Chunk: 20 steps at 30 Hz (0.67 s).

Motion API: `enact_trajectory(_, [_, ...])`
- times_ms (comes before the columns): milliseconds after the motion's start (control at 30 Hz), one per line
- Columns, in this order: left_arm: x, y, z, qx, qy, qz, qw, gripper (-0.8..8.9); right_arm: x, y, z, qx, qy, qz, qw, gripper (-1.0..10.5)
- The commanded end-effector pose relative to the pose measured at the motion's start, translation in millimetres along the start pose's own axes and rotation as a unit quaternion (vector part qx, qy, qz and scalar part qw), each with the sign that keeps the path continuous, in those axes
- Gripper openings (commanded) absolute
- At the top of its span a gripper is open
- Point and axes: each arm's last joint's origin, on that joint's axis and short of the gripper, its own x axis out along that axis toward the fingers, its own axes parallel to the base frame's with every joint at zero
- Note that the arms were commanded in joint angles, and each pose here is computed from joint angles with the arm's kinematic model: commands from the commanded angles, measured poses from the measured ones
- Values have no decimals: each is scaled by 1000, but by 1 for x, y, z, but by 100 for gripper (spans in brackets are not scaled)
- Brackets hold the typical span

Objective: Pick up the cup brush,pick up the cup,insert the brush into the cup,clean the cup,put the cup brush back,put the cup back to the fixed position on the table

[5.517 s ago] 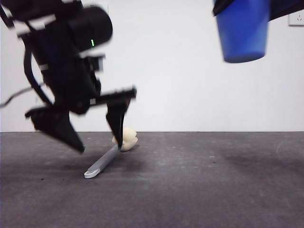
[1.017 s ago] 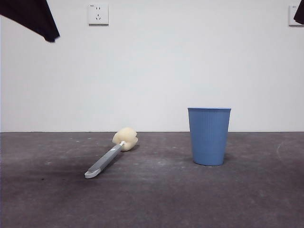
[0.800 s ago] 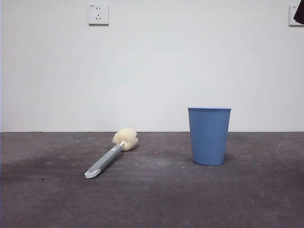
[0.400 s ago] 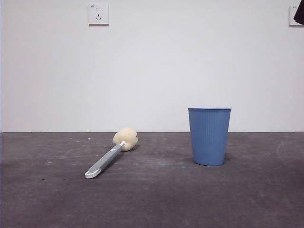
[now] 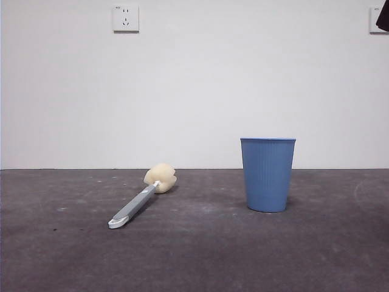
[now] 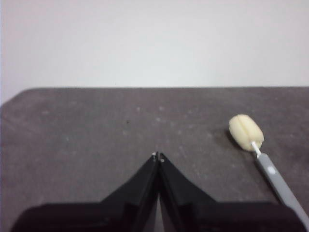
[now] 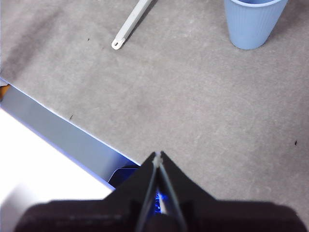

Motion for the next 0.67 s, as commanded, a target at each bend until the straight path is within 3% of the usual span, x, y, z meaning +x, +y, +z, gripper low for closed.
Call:
enact_trajectory(33, [1, 1, -7, -14, 0, 1, 1000, -3, -1, 0, 0, 3, -3, 0, 1000, 1])
enact_trajectory(267, [1, 1, -16, -16, 24, 3, 1000, -3, -1, 0, 0, 3, -3, 0, 1000, 1])
enact_trajectory(500, [0, 2, -28, -22, 89, 6, 996, -3, -1, 0, 0, 3, -3, 0, 1000, 1])
enact_trajectory(667, [0, 2, -28, -21, 87, 6, 996, -3, -1, 0, 1, 3, -3, -1, 1000, 1])
